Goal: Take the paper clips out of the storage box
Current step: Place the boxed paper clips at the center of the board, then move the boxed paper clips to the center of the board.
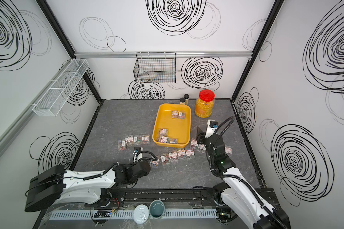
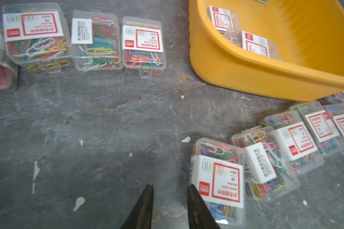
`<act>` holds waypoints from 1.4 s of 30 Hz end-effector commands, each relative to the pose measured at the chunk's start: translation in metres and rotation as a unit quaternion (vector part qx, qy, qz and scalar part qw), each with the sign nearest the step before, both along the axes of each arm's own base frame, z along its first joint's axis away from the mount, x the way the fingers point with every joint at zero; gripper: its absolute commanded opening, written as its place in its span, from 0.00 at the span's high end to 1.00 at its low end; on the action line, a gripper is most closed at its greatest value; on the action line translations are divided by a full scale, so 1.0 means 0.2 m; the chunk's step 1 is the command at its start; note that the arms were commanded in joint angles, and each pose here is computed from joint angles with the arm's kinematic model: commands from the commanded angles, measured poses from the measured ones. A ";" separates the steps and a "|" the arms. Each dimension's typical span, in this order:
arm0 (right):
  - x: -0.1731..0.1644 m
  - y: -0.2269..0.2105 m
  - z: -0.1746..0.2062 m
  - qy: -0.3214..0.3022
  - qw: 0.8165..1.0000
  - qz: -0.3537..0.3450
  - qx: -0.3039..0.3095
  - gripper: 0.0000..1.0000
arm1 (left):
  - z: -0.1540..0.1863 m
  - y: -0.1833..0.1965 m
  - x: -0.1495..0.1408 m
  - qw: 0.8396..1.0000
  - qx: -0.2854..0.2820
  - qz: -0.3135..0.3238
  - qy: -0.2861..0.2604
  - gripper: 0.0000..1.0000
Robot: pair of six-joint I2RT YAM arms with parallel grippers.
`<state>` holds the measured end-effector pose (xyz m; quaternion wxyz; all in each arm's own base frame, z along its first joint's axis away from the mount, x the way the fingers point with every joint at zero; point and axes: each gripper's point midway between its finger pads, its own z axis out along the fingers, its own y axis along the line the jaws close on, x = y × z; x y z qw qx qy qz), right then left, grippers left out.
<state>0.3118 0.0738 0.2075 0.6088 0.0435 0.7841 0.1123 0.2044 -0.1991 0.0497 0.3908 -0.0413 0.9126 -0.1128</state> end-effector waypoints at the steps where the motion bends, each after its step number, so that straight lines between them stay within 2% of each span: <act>1: -0.04 -0.21 -0.18 0.052 0.993 -0.096 0.037 0.38 | 0.05 -0.07 0.04 1.000 -0.012 0.013 -0.020 0.68; 4: -0.07 -0.37 -0.25 0.060 0.984 -0.163 0.040 0.36 | 0.03 -0.08 0.03 1.000 -0.007 0.011 -0.014 0.68; 8: -0.11 -0.48 -0.29 0.056 0.973 -0.216 0.053 0.32 | 0.00 -0.05 0.03 1.000 0.004 0.027 -0.009 0.68; 11: -0.13 -0.50 -0.31 0.044 0.970 -0.227 0.071 0.29 | -0.03 -0.01 0.02 0.999 0.011 0.042 -0.005 0.68; 13: -0.14 -0.51 -0.34 0.046 0.969 -0.232 0.074 0.28 | -0.04 -0.01 0.02 0.999 0.013 0.038 -0.001 0.68; 15: -0.15 -0.53 -0.38 0.051 0.964 -0.245 0.089 0.24 | -0.06 -0.03 0.01 1.000 0.012 0.029 0.003 0.70; 20: -0.12 -0.50 -0.41 0.056 0.967 -0.231 0.093 0.18 | -0.10 -0.09 0.01 1.000 0.018 0.004 0.018 0.71; 25: -0.10 -0.47 -0.45 0.077 0.969 -0.217 0.086 0.19 | -0.12 -0.17 0.01 0.999 0.006 -0.024 0.034 0.71; 32: -0.10 -0.48 -0.44 0.074 0.969 -0.220 0.087 0.19 | -0.17 -0.23 0.01 0.998 0.004 -0.035 0.051 0.73; 42: -0.10 -0.47 -0.44 0.073 0.970 -0.215 0.087 0.19 | -0.12 -0.25 0.01 0.997 -0.032 -0.045 0.052 0.71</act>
